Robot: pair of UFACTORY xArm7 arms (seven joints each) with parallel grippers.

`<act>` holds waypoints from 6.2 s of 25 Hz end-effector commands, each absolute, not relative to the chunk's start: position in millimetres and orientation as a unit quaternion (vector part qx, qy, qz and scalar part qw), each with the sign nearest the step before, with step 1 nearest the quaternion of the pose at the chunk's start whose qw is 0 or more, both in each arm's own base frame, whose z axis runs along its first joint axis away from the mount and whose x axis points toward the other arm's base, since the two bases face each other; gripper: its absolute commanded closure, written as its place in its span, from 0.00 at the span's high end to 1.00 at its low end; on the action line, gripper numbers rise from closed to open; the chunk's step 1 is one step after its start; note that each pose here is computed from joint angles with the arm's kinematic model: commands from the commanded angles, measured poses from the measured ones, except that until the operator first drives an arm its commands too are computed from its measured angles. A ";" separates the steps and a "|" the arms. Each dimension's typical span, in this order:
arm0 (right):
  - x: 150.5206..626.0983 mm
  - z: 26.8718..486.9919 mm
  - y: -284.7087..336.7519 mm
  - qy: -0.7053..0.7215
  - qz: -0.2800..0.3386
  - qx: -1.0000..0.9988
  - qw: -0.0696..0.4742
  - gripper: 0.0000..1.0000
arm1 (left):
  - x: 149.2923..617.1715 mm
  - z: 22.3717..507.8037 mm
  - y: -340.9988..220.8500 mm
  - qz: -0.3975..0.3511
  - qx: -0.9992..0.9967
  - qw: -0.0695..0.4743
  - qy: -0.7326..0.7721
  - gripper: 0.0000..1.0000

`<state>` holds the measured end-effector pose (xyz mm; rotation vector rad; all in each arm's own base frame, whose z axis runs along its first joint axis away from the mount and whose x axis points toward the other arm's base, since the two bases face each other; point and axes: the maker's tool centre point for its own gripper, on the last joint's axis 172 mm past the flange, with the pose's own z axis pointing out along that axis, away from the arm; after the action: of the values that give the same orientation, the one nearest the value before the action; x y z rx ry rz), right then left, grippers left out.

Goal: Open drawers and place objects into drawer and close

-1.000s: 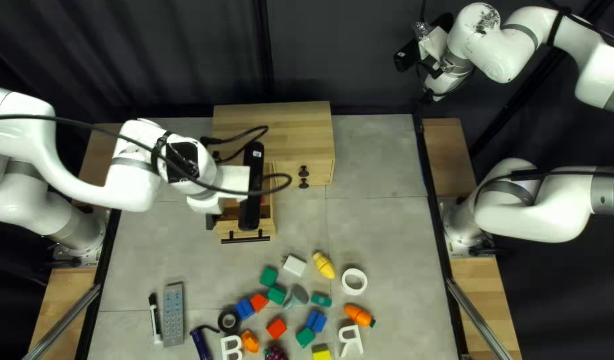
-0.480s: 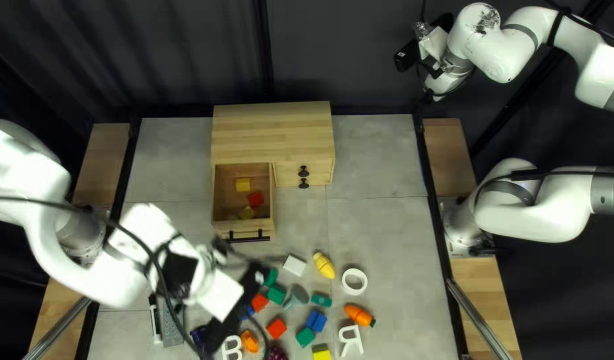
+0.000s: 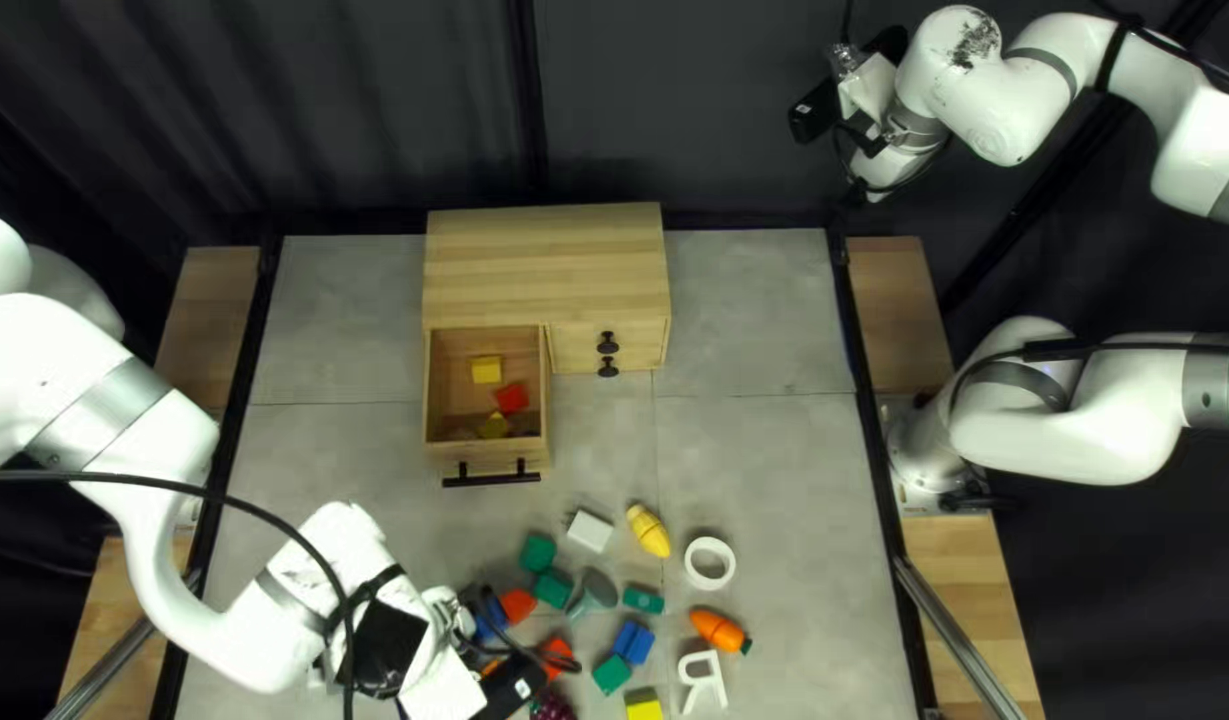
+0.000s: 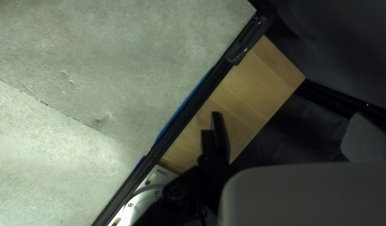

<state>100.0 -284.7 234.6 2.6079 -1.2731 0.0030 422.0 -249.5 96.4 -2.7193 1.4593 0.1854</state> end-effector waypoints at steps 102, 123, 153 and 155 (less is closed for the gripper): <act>100.0 234.6 -284.7 -0.436 0.001 0.892 0.119 1.00 | 487.1 182.4 -170.0 -0.058 -0.976 0.128 -0.164 0.00; 100.0 234.6 -284.7 -0.436 0.001 0.892 0.119 1.00 | 476.5 210.4 22.9 -0.049 -0.969 0.199 -0.139 0.70; 100.0 234.6 -284.7 -0.436 0.001 0.892 0.119 1.00 | 466.9 103.5 -199.1 0.001 -0.988 0.030 -0.154 1.00; 100.0 234.6 -284.7 -0.436 0.001 0.892 0.119 1.00 | 468.3 98.3 -200.1 -0.001 -0.984 0.032 -0.177 1.00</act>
<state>100.0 -284.7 234.6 2.6079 -1.2731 0.0030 462.7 -192.8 110.2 -3.0494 -0.4391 0.0100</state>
